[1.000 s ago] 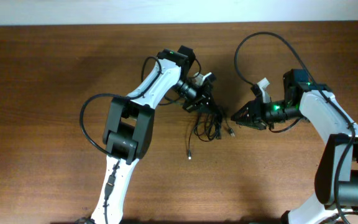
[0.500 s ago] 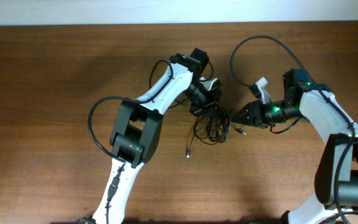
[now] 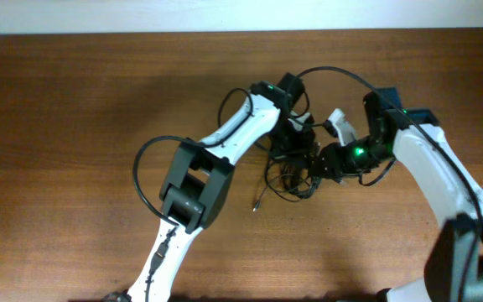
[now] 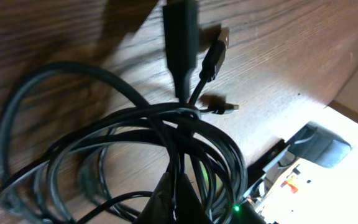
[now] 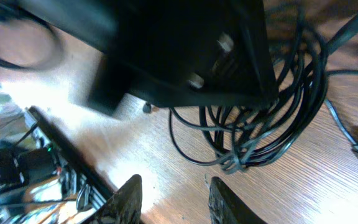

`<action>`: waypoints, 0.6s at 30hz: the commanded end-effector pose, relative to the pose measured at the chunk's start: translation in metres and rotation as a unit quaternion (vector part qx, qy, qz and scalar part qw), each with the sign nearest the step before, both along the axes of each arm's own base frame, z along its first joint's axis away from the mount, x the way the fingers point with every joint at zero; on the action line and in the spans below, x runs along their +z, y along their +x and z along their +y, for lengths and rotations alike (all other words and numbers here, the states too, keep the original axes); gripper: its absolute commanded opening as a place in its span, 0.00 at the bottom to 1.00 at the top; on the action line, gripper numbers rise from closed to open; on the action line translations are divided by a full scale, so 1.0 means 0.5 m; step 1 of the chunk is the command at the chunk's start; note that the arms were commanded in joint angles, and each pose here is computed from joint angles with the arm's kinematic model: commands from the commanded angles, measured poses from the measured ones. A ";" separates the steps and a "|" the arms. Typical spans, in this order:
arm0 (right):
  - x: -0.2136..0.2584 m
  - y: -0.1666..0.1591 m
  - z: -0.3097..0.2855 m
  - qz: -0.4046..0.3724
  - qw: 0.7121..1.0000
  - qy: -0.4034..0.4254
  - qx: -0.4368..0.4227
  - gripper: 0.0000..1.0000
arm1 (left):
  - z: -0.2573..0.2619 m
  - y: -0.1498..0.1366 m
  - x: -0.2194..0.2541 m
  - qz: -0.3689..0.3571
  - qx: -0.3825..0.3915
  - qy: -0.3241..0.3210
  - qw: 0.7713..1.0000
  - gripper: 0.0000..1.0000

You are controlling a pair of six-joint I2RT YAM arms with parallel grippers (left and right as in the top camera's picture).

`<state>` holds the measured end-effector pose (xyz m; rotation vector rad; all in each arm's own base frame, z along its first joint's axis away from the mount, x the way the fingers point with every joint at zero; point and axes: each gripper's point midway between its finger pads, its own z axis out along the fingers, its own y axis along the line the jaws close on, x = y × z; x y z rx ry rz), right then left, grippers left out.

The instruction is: Untangle cables

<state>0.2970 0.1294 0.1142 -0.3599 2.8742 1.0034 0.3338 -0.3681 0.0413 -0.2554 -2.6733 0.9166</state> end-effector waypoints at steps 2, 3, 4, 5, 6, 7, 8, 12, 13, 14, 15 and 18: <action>0.020 0.005 -0.043 -0.016 0.997 -0.068 -0.036 0.36 | -0.032 -0.027 -0.040 0.001 -0.012 0.022 1.000 0.03; 0.019 0.001 -0.043 -0.011 0.997 -0.069 -0.035 0.36 | -0.031 -0.024 -0.032 -0.002 -0.011 0.020 1.000 0.10; 0.019 0.000 -0.043 -0.010 0.997 -0.069 -0.035 0.36 | -0.029 -0.011 -0.011 -0.013 -0.008 0.012 1.000 0.19; 0.019 0.000 -0.043 -0.010 0.997 -0.069 -0.035 0.36 | -0.029 0.000 0.011 -0.028 -0.010 0.002 1.000 0.27; 0.019 -0.001 -0.043 -0.010 0.997 -0.069 -0.035 0.36 | -0.028 0.011 0.032 -0.042 -0.009 -0.005 0.999 0.38; 0.019 -0.002 -0.044 -0.008 0.997 -0.069 -0.035 0.36 | -0.019 0.028 0.058 -0.060 -0.001 -0.005 0.998 0.48; 0.019 -0.003 -0.044 -0.007 0.997 -0.069 -0.035 0.37 | -0.014 0.037 0.070 -0.066 0.003 -0.004 0.998 0.53; 0.015 -0.013 -0.047 0.004 0.997 -0.076 -0.034 0.40 | 0.051 0.092 0.114 -0.081 0.040 -0.003 0.996 0.58; 0.014 -0.017 -0.047 0.008 0.996 -0.077 -0.034 0.40 | 0.069 0.104 0.113 -0.079 0.050 -0.001 0.996 0.56; 0.010 -0.021 -0.048 0.012 0.996 -0.077 -0.033 0.40 | 0.087 0.116 0.113 -0.075 0.061 0.002 0.995 0.53; 0.006 -0.026 -0.048 0.016 0.996 -0.077 -0.033 0.40 | 0.098 0.120 0.112 -0.072 0.067 0.005 0.995 0.51; -0.029 -0.042 -0.050 0.033 0.995 -0.080 -0.039 0.40 | 0.128 0.128 0.102 -0.081 0.063 0.025 0.994 0.45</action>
